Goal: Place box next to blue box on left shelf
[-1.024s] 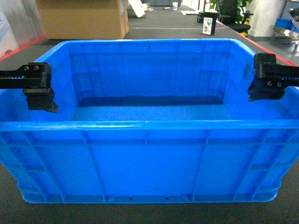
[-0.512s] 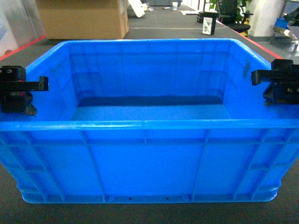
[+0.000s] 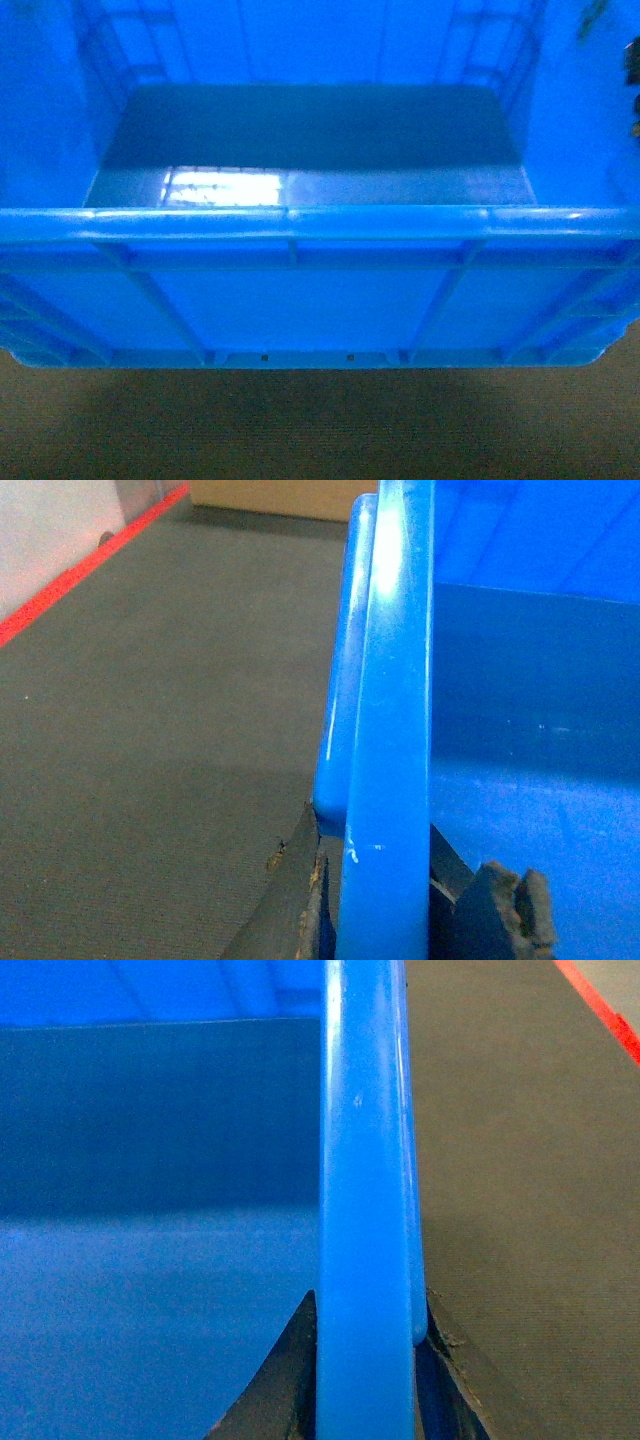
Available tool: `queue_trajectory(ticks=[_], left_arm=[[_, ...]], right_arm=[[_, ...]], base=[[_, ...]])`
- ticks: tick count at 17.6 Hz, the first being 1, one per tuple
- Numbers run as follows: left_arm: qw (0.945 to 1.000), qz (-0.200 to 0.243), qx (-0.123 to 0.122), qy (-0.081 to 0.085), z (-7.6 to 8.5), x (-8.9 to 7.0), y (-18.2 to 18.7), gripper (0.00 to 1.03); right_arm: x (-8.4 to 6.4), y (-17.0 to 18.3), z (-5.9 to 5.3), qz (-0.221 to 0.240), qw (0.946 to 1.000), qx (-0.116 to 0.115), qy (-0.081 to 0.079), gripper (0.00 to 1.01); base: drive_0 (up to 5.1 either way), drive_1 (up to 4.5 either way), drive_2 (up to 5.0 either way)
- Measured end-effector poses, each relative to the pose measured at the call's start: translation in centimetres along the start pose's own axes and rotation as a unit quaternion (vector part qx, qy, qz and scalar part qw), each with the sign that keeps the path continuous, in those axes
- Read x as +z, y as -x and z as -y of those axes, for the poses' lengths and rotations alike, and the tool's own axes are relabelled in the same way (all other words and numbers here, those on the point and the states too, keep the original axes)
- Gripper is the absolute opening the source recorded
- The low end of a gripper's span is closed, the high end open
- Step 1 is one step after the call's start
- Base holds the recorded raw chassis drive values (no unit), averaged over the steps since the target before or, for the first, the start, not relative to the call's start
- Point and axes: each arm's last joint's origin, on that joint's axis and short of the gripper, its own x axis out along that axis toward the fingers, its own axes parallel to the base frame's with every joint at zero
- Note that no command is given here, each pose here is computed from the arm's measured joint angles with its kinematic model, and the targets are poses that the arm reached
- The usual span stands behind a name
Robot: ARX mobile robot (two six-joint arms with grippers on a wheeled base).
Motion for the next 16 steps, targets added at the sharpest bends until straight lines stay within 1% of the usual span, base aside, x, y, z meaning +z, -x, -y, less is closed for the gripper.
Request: queue_trajectory(ticks=[1,2,3,4,5,6,9,10,11,12,13,16], left_arm=[[0.9999,0.014,-0.004,0.002,-0.1,-0.1,1.3,0.14],[0.9998,0.017,-0.010,-0.003,-0.3,-1.2,3.6,0.14],[0.9998,0.008,-0.016,-0.006,-0.6,-2.1,5.3,0.14],[0.9998,0.008,-0.019,-0.005,-0.7,-2.3,6.0,0.14],[0.9996,0.016,-0.024,-0.002,-0.8,-2.2,7.1,0.14],[0.9991,0.030,-0.029,0.003,-1.0,-2.0,8.2,0.14],[0.9979,0.055,-0.030,0.014,-1.0,-1.7,10.1,0.14],[0.9979,0.056,-0.029,0.016,-1.0,-2.0,10.7,0.14],[0.9983,0.051,-0.025,0.015,-0.8,-2.7,11.1,0.14],[0.9992,0.028,-0.022,0.018,-0.3,-4.2,11.5,0.14],[0.9990,0.030,-0.023,0.022,-0.3,-4.2,11.6,0.14],[0.9985,0.040,-0.021,0.032,-0.4,-4.0,11.7,0.13]], right_arm=[[-0.3,1.3,0.2,0.011,0.9999,-0.001,-0.001,0.20],[-2.0,3.6,0.9,0.003,1.0000,-0.008,-0.002,0.20],[-3.4,5.2,1.4,-0.009,0.9999,-0.013,-0.004,0.20],[-3.7,6.1,1.6,-0.010,0.9998,-0.013,-0.006,0.20],[-3.7,7.2,1.9,-0.005,0.9999,-0.012,-0.008,0.20],[-3.4,8.3,2.0,0.010,0.9998,-0.011,-0.010,0.20],[-3.0,9.7,1.8,0.038,0.9992,-0.008,-0.007,0.20],[-3.2,10.0,1.7,0.038,0.9992,-0.007,-0.005,0.20],[-3.6,10.1,1.5,0.033,0.9994,-0.010,-0.001,0.20],[-5.1,10.7,1.2,0.022,0.9994,-0.026,0.007,0.20],[-5.2,10.9,1.1,0.025,0.9993,-0.029,0.004,0.20],[-5.1,11.2,1.0,0.035,0.9990,-0.029,0.001,0.20]], base=[[0.0,0.00,0.0],[0.0,0.00,0.0],[0.0,0.00,0.0],[0.0,0.00,0.0],[0.0,0.00,0.0],[0.0,0.00,0.0],[0.0,0.00,0.0],[0.0,0.00,0.0],[0.0,0.00,0.0],[0.0,0.00,0.0],[0.0,0.00,0.0],[0.0,0.00,0.0]])
